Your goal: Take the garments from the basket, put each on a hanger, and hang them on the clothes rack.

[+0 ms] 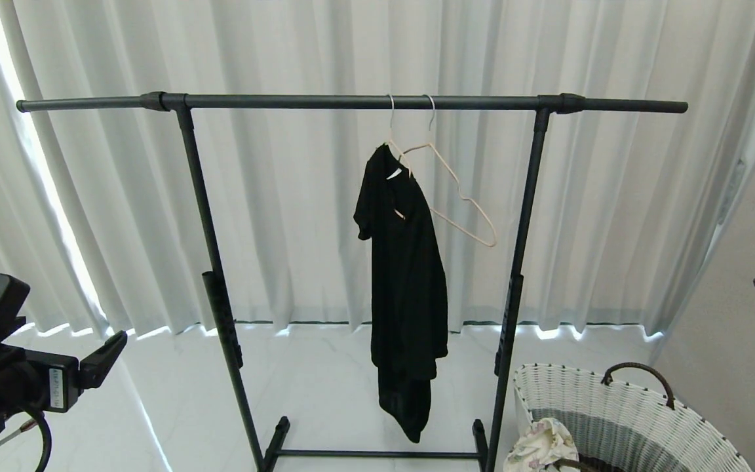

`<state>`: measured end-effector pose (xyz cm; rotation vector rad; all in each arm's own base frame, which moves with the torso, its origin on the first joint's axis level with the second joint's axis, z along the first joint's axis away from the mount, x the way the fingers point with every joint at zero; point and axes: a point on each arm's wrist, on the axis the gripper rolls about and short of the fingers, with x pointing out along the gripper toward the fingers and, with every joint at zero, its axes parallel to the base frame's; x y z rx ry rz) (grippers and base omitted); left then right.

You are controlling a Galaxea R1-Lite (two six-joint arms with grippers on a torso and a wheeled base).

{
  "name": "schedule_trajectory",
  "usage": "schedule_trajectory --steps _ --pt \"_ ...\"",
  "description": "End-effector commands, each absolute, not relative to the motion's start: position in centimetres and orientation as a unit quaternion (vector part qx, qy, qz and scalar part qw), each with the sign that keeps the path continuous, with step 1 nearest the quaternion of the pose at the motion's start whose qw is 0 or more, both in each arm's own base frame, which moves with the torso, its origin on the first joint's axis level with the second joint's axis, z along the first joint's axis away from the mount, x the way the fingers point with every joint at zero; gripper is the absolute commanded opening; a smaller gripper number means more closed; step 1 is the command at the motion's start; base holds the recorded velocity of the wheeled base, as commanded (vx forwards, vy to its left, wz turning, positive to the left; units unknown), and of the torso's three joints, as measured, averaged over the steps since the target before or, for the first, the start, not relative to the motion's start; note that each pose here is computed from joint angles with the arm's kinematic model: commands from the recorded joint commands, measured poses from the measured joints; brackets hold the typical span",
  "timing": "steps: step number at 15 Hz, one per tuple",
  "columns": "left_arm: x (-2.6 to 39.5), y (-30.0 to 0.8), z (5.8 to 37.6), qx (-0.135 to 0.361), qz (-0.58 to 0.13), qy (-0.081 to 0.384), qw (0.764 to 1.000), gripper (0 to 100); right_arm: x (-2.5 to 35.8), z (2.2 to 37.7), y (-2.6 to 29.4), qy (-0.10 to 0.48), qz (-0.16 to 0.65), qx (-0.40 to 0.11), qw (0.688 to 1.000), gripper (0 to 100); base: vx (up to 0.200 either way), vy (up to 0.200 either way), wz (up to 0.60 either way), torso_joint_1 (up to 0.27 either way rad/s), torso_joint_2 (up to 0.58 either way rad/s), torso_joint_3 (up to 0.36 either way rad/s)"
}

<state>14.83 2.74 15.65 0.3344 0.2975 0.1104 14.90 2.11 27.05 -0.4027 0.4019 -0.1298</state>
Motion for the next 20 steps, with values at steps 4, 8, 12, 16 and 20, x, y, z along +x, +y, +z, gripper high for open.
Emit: schedule_trajectory --steps 4,8,12,16,20 --pt "13.7 0.6 14.5 0.179 -0.013 0.148 0.973 100 14.8 25.7 2.1 0.216 -0.060 -0.204 0.953 100 0.000 0.000 0.00 -0.166 0.46 0.289" --pt "13.7 0.4 14.5 0.176 -0.017 0.149 0.973 100 14.7 25.2 2.1 0.212 -0.060 -0.206 0.953 100 0.000 0.000 0.00 -0.071 0.30 0.193" --pt "13.7 0.4 14.6 0.175 -0.019 0.146 0.974 100 14.5 24.3 2.1 0.219 -0.055 -0.225 0.948 100 0.000 0.000 0.00 0.000 0.00 0.000" --pt "13.5 -0.7 14.8 0.167 -0.064 0.131 0.975 100 14.7 21.1 2.2 0.223 -0.039 -0.252 0.941 100 0.050 0.000 0.00 -0.041 0.10 0.093" --pt "13.6 -1.5 14.9 0.166 -0.089 0.127 0.974 100 15.0 17.4 2.6 0.237 0.039 -0.251 0.938 100 0.200 0.000 0.00 -0.002 0.02 0.016"
